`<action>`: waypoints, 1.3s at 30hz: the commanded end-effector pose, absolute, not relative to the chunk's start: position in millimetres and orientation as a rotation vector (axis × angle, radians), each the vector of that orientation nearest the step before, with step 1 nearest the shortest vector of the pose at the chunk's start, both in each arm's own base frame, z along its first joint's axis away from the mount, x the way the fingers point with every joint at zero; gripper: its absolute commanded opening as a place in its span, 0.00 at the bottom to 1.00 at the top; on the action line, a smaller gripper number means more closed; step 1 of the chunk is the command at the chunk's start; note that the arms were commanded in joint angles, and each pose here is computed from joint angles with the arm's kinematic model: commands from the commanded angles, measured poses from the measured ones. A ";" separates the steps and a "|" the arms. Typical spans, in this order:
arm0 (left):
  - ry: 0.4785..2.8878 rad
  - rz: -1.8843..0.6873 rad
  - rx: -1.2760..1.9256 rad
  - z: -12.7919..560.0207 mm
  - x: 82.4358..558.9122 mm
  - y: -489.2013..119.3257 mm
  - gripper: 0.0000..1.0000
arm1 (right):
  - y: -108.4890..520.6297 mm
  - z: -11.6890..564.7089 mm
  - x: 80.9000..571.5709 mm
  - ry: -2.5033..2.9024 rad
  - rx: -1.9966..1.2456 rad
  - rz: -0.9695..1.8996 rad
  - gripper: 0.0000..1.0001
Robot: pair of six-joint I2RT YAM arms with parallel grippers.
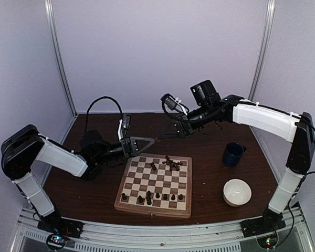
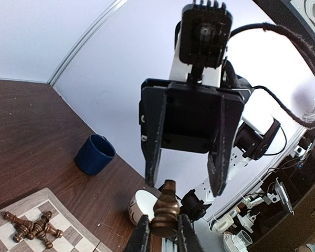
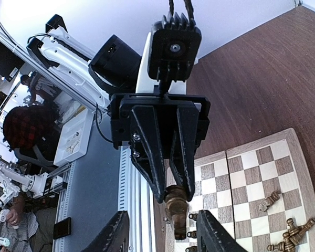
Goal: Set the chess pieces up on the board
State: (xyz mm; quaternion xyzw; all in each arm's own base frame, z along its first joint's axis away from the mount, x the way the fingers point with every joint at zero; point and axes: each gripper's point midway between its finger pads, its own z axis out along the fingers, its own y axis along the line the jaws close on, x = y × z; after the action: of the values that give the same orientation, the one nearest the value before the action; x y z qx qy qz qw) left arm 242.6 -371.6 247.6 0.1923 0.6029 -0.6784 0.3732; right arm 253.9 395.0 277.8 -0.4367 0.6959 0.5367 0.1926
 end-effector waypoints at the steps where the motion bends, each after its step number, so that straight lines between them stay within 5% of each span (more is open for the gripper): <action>1: 1.458 -1.778 0.486 262.4 239.5 -369.8 0.06 | 395.9 273.4 261.3 1.965 -1.184 1.512 0.48; 8: 1.452 -1.770 0.465 262.1 242.2 -368.8 0.07 | 396.2 270.4 266.9 1.982 -1.146 1.514 0.46; 22: 1.454 -1.760 0.454 259.2 245.2 -369.2 0.08 | 399.7 266.6 267.4 1.984 -1.123 1.564 0.14; 30: 1.573 -1.622 0.407 241.3 256.9 -363.5 0.39 | 389.7 264.7 270.8 2.003 -1.194 1.403 0.10; 39: 1.862 -1.067 0.429 213.9 271.9 -314.3 0.53 | 350.4 223.3 251.4 2.006 -1.521 0.922 0.10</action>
State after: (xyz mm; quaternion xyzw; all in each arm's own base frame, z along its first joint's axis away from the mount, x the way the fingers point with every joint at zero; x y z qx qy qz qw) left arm 257.3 -346.2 242.6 0.1687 0.6778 -0.5734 0.4280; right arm 268.5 374.7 241.1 -0.4814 0.7322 0.4246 0.2278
